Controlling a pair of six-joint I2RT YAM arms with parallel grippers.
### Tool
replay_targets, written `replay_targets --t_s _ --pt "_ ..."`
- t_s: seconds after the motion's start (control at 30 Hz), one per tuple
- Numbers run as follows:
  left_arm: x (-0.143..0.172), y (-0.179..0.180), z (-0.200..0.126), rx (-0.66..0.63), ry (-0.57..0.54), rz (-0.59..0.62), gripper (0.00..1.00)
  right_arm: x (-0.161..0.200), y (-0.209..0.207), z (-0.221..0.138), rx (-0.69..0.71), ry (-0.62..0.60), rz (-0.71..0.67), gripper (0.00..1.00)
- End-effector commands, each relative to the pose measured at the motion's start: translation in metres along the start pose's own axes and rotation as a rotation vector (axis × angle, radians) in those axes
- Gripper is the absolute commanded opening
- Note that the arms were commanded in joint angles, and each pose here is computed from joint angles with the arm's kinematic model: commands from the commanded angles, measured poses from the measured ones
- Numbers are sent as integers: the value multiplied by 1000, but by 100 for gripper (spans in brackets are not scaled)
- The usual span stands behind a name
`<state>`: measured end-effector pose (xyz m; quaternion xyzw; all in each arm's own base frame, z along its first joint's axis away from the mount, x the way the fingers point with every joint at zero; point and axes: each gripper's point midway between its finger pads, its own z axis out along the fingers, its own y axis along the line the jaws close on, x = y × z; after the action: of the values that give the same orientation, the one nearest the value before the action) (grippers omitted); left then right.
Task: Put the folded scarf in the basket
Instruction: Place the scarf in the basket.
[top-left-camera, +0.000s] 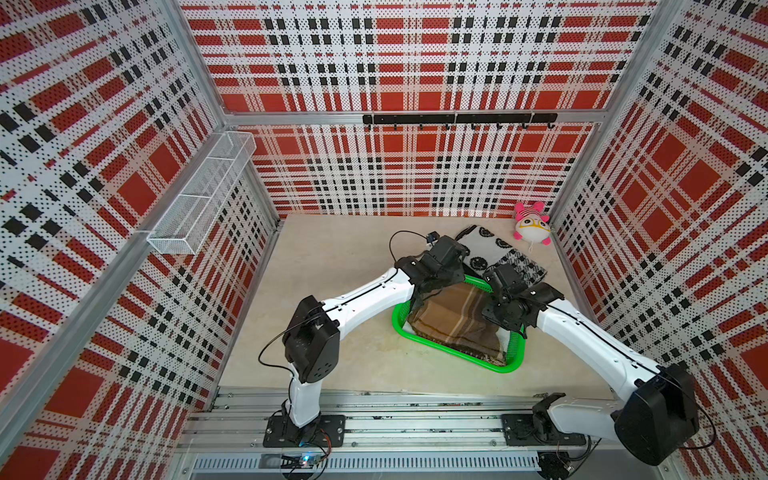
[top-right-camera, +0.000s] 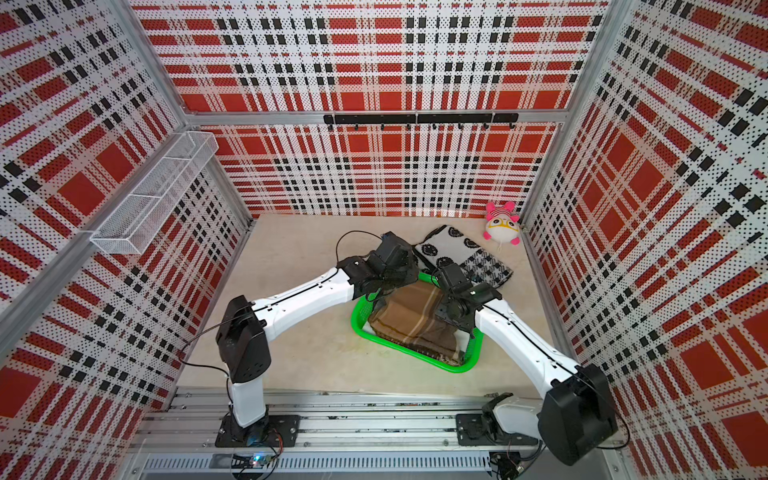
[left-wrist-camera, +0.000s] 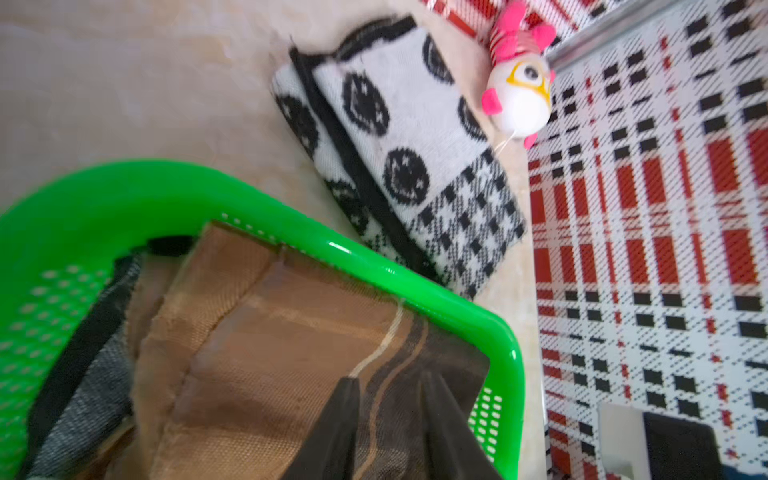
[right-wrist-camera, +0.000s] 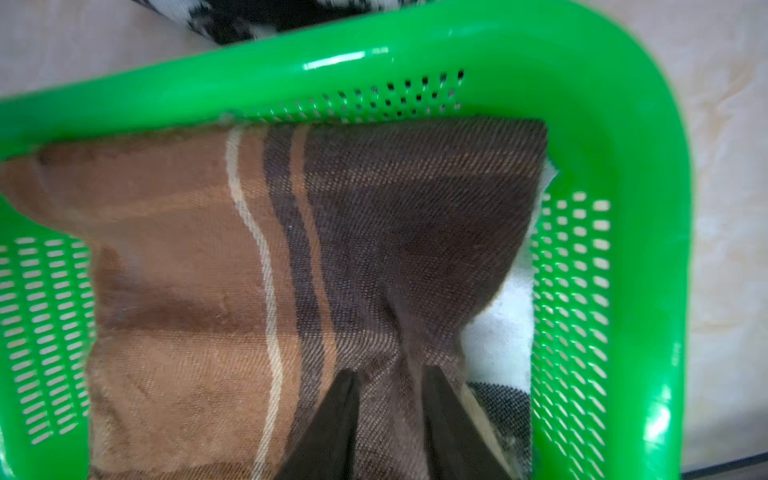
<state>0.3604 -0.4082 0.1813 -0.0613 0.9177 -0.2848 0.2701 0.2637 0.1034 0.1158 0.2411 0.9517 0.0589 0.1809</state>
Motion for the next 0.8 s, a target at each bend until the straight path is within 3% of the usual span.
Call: replay_targets --t_s 0.0,0.27,0.53,0.63,0.77 --pt "38 42 33 -80 111 -5 29 24 -11 26 30 76 30 31" --pt "64 98 60 -149 168 -40 27 32 -27 44 80 79 35 51" --pt "50 133 59 -213 126 -69 27 6 -20 9 45 -21 30 65" --pt "35 130 47 -184 82 -101 31 -5 -16 -5 18 -58 23 69" --pt "10 100 27 -94 34 -129 37 -16 -15 -10 -7 -70 23 69"
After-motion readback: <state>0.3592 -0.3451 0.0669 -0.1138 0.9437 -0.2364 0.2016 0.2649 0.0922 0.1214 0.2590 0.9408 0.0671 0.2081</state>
